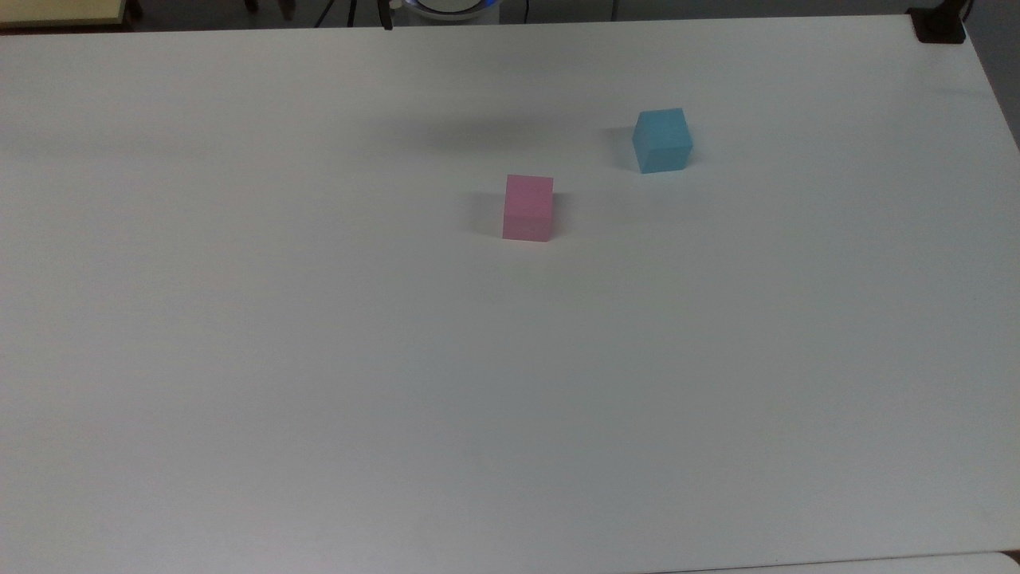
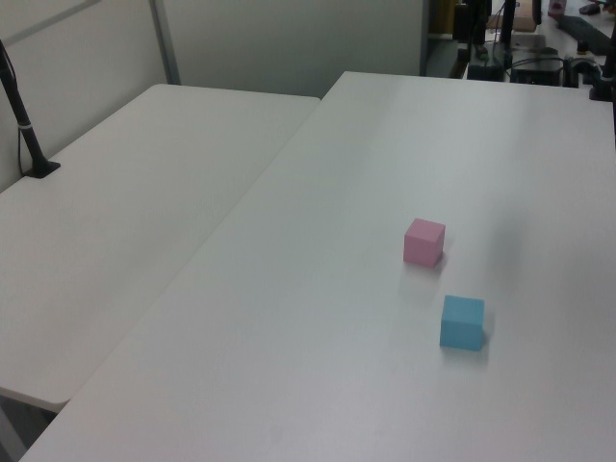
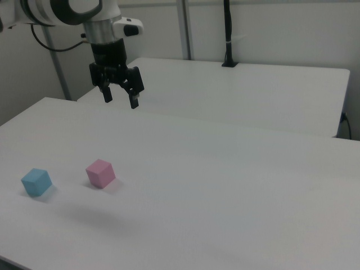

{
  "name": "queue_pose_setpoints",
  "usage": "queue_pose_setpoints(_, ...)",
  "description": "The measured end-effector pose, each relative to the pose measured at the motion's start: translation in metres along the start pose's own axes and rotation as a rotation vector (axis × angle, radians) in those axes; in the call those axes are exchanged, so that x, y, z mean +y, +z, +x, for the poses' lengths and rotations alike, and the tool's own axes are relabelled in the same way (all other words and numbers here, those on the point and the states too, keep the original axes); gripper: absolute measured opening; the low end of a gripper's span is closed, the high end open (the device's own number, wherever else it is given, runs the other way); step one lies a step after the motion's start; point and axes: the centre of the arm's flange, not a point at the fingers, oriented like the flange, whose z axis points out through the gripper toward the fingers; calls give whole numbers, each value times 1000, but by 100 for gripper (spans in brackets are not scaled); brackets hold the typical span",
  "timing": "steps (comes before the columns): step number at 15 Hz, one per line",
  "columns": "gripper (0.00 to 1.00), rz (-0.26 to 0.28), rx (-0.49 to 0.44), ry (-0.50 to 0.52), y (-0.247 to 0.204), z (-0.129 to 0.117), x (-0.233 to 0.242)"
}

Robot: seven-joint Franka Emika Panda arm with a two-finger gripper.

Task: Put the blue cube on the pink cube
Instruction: 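Move the open gripper toward the light-blue cube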

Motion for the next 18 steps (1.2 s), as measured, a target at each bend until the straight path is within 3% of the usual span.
queue_pose_setpoints(10, 100, -1, -45, -5, 6, -2, -3)
queue_pose_setpoints(18, 100, -13, -62, -75, 17, -2, -66)
